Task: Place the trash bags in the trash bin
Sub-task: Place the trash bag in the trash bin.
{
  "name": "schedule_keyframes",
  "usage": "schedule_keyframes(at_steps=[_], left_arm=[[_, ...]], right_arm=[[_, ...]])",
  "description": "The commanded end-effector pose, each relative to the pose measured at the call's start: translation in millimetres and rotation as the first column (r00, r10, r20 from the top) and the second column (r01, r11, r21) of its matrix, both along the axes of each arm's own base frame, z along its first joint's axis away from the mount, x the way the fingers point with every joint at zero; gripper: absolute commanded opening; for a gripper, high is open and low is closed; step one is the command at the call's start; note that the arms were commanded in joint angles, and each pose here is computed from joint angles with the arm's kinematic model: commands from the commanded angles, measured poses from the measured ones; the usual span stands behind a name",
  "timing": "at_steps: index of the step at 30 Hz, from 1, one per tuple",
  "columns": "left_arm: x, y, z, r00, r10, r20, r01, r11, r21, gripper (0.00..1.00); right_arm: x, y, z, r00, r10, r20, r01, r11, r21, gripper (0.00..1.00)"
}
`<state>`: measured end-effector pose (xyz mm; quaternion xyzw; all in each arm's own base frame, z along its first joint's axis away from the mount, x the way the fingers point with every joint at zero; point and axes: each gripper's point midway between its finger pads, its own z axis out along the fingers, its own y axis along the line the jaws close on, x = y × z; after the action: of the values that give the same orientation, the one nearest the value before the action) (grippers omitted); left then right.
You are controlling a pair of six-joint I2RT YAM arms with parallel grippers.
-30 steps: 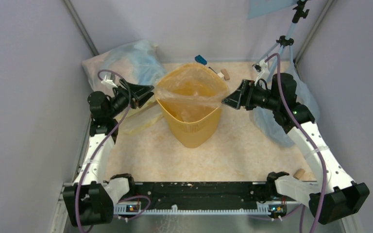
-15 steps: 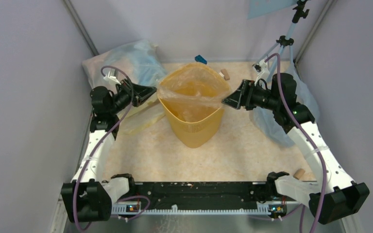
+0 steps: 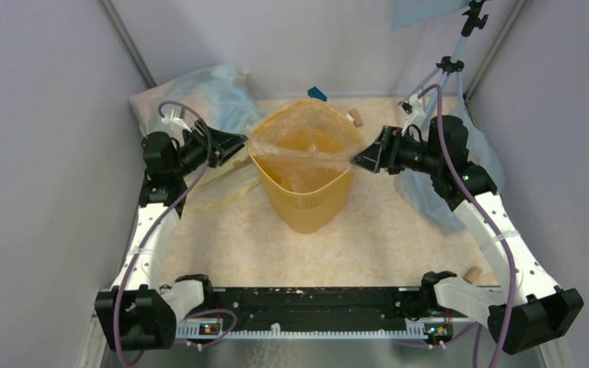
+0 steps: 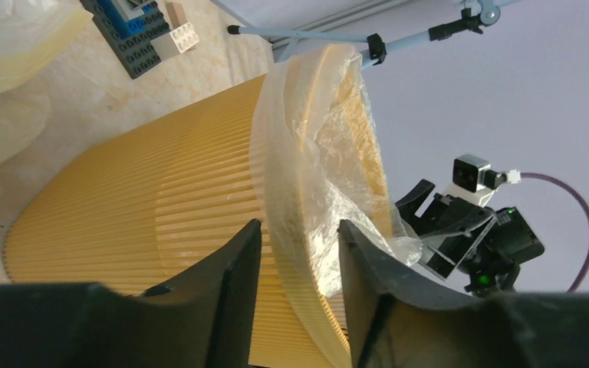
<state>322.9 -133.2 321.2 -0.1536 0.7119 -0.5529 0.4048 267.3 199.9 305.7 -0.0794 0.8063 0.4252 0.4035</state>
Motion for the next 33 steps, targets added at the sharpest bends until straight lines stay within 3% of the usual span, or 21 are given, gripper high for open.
schedule_keyframes(at_steps=[1,3,5,14,16,19,23,28,33], left_arm=[[0,5,27,0.995,0.031,0.098,-0.039,0.995,0.090,0.58],[1,5,30,0.994,0.034,0.102,-0.046,0.992,0.116,0.65],[1,3,32,0.993,0.031,0.112,-0.046,0.991,0.129,0.66],[8,-15,26,0.995,0.005,0.096,-0.022,0.984,0.179,0.56],[10,-15,26,0.995,0.014,0.099,-0.034,0.979,0.199,0.50],[10,-16,26,0.995,0.011,0.102,-0.033,0.977,0.209,0.32],[11,-17,22,0.996,0.006,0.091,-0.025,0.977,0.211,0.30],[9,-17,24,0.995,0.005,0.097,-0.026,0.977,0.213,0.09],[1,-16,28,0.993,0.002,0.115,-0.026,0.977,0.212,0.09]], right_arm=[[0,0,6,0.999,0.006,0.035,-0.006,1.000,-0.003,0.67],[0,0,6,0.999,0.005,0.035,-0.005,1.000,-0.004,0.67],[0,0,7,0.999,0.006,0.036,-0.006,1.000,-0.003,0.67],[1,1,7,0.999,0.006,0.037,-0.006,1.000,-0.001,0.66],[1,1,8,0.999,0.008,0.039,-0.008,1.000,0.001,0.66],[1,1,8,0.999,0.008,0.038,-0.008,1.000,0.000,0.66],[2,1,8,0.999,0.008,0.037,-0.008,1.000,0.000,0.66],[2,1,7,0.999,0.007,0.034,-0.007,1.000,-0.003,0.66],[-1,-1,6,1.000,0.000,0.026,0.000,1.000,-0.006,0.65]])
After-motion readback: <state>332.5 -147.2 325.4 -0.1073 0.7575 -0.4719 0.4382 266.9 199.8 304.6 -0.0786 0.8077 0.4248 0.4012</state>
